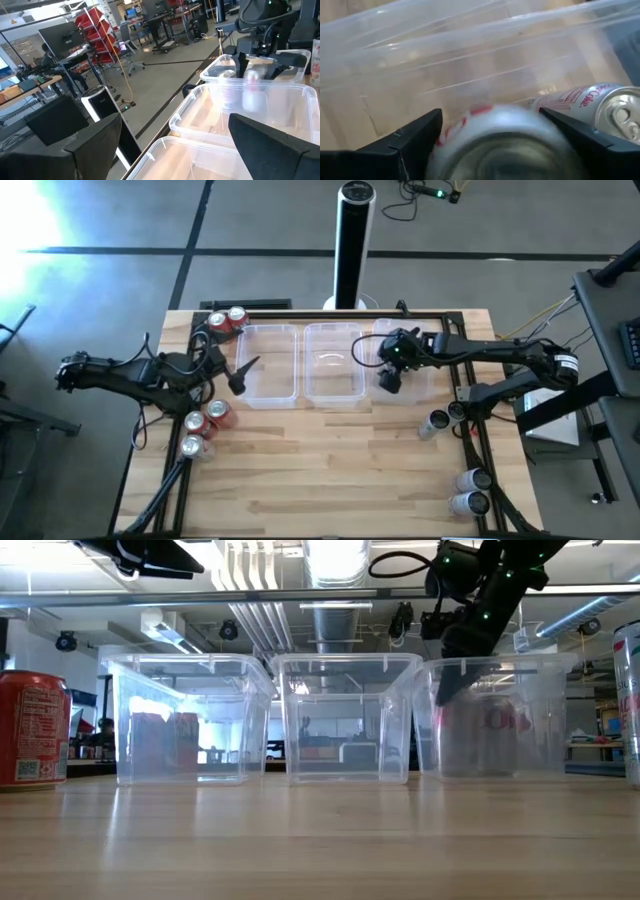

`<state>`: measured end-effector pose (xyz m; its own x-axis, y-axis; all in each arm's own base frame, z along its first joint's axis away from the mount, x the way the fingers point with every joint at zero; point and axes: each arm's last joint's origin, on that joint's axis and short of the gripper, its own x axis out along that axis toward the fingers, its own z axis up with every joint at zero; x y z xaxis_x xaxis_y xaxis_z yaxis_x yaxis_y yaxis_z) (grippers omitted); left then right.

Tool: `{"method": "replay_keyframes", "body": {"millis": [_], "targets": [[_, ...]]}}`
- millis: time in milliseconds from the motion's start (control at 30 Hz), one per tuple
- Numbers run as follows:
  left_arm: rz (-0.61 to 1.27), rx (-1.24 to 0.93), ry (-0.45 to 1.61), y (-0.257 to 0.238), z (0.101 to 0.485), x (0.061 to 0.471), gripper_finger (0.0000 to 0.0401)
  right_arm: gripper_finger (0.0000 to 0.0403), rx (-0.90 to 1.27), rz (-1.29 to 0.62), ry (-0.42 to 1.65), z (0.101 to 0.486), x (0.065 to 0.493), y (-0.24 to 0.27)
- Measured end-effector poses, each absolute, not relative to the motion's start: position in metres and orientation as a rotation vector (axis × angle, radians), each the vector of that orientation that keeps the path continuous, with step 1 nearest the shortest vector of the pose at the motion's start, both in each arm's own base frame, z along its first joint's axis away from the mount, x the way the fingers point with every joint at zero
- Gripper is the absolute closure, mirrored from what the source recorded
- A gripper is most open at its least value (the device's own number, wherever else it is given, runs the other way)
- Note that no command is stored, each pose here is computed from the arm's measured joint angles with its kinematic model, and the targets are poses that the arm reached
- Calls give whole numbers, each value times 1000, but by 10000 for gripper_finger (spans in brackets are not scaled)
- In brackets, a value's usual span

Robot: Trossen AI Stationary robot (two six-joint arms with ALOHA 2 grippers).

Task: Sort soda cans
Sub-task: Put the right red-silver soda can into the right transparent bin

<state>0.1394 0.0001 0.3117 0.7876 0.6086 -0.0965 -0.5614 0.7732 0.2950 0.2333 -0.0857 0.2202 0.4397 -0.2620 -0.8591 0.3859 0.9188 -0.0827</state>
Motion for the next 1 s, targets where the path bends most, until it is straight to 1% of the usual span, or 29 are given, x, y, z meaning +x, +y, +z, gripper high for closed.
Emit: {"method": "replay_keyframes", "body": {"millis": [200, 333, 533, 700, 833, 1000], "targets": [[637, 261, 196, 0, 311, 141, 49, 63, 123, -417, 1024, 221, 235, -87], [638, 260, 194, 0, 312, 141, 49, 61, 112, -424, 1023, 226, 235, -87], [638, 260, 194, 0, 312, 141, 49, 72, 122, -439, 995, 269, 239, -86], [637, 260, 195, 0, 312, 141, 49, 87, 252, -335, 1011, 292, 241, -68], [637, 260, 205, 0, 310, 143, 49, 103, 332, -253, 1082, 290, 241, -45], [636, 253, 217, -1, 308, 147, 49, 120, 396, -275, 1280, 276, 226, -27]]}}
